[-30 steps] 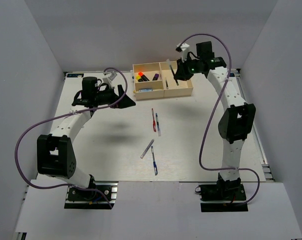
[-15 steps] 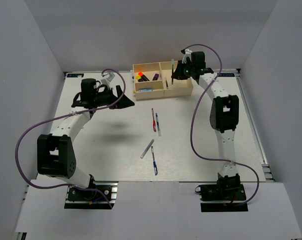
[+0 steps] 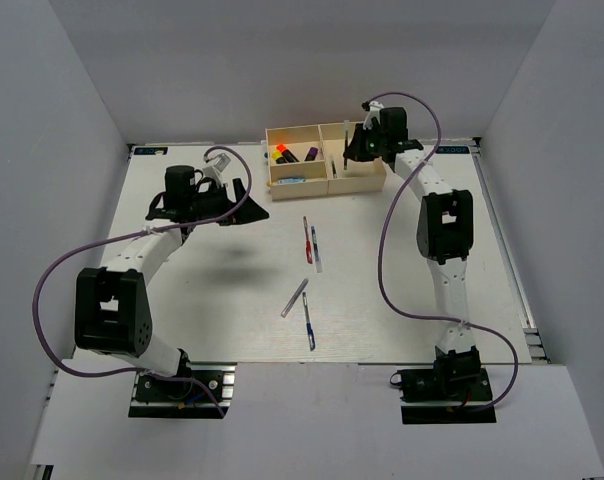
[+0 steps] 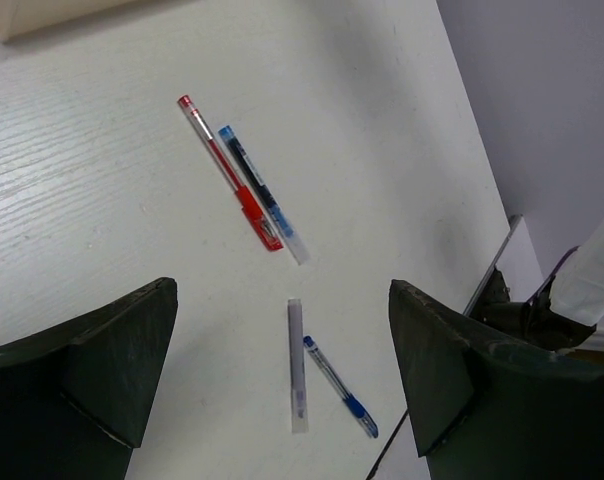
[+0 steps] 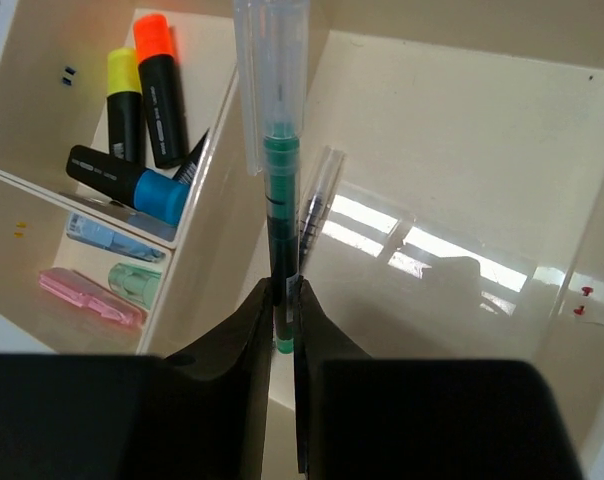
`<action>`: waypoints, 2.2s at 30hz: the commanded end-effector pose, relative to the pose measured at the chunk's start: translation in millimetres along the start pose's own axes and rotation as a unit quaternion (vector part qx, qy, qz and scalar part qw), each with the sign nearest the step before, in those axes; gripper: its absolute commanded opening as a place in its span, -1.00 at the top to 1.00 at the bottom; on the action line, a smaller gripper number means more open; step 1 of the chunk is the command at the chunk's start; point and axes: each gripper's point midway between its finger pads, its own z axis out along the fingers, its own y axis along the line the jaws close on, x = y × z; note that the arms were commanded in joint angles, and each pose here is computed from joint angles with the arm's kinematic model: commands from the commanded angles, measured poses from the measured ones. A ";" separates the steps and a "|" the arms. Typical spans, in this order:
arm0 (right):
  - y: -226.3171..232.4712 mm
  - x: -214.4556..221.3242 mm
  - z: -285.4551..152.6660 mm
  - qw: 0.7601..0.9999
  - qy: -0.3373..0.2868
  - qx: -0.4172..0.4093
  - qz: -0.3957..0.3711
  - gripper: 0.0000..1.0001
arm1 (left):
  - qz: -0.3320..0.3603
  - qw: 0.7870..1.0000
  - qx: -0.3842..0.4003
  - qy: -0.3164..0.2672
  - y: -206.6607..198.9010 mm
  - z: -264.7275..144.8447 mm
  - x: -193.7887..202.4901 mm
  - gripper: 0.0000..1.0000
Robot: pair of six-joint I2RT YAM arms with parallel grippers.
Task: Sort the stationery into containers
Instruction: Place the pen in the storage box, then pick up the pen from the corner of the board.
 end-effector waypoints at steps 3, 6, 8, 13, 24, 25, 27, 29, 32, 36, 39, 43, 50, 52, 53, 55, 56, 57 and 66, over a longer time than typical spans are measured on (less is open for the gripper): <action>-11.6 21.9 15.1 1.000 0.019 0.006 0.020 1.00 | 0.030 0.999 -0.030 -0.023 1.6 -10.4 -7.1 -0.90; -14.8 32.6 20.1 0.999 0.030 0.008 0.034 1.00 | 0.032 0.999 -0.033 -0.022 2.4 -11.1 -6.2 -0.91; -15.8 38.0 23.8 0.998 0.034 0.007 0.043 1.00 | 0.032 0.999 -0.035 -0.021 3.3 -11.2 -5.5 -0.91; -16.3 35.7 25.2 0.999 0.031 0.004 0.045 0.17 | 0.028 0.999 -0.036 -0.017 5.9 -9.9 -2.2 -0.91; 32.8 -84.8 -46.9 0.996 -0.083 -0.021 0.002 -0.18 | 0.104 0.994 -0.027 0.024 -6.0 -16.9 24.9 -0.74; 38.3 -95.6 -56.5 0.995 -0.094 -0.020 -0.011 -0.19 | 0.122 0.991 -0.030 0.036 -3.0 -19.7 31.9 -0.72; 46.5 -113.8 -84.5 0.993 -0.111 -0.011 -0.037 -0.19 | 0.136 0.989 -0.020 0.053 -11.8 -20.5 42.5 -0.64; 66.7 -127.4 -116.4 0.990 -0.123 -0.028 -0.070 -0.17 | 0.181 0.980 0.006 0.081 -19.5 -22.0 59.7 -0.60; 101.3 -109.2 -149.8 0.973 -0.096 -0.100 -0.186 0.12 | 0.236 0.966 0.011 0.106 -22.7 -24.4 78.4 -0.59; 137.8 -25.4 -189.1 0.916 0.025 -0.207 -0.342 0.44 | 0.229 0.967 0.085 0.077 -54.2 -35.9 76.7 -0.65; 155.8 35.0 -208.2 0.865 0.093 -0.252 -0.425 0.53 | 0.183 0.969 0.159 0.052 -88.1 -42.6 77.6 -0.70; 169.6 92.8 -234.3 0.847 0.128 -0.263 -0.444 0.58 | 0.293 0.934 0.204 0.029 -107.8 -47.8 84.8 -0.69; 124.2 129.0 -250.1 0.952 0.169 -0.143 -0.209 0.64 | 0.489 0.824 0.229 0.168 -81.5 -21.9 107.5 -0.48; 109.2 121.7 -255.1 0.966 0.161 -0.112 -0.166 0.65 | 0.550 0.775 0.242 0.198 -81.1 -13.3 99.1 -0.41; 104.1 117.9 -256.0 0.971 0.155 -0.102 -0.150 0.64 | 0.561 0.754 0.260 0.223 -78.4 -1.4 110.1 -0.38; 85.5 106.8 -262.8 0.981 0.143 -0.077 -0.102 0.64 | 0.627 0.689 0.274 0.238 -74.2 8.8 109.8 -0.37; 82.8 104.5 -265.3 0.983 0.141 -0.076 -0.092 0.64 | 0.648 0.664 0.282 0.242 -73.9 13.4 113.5 -0.37; 69.9 98.3 -270.5 0.987 0.132 -0.061 -0.071 0.64 | 0.685 0.616 0.297 0.252 -73.8 22.2 122.3 -0.37; 29.9 76.1 -292.1 0.997 0.071 -0.030 -0.002 0.63 | 0.782 0.431 0.356 0.275 -91.6 58.9 172.8 0.03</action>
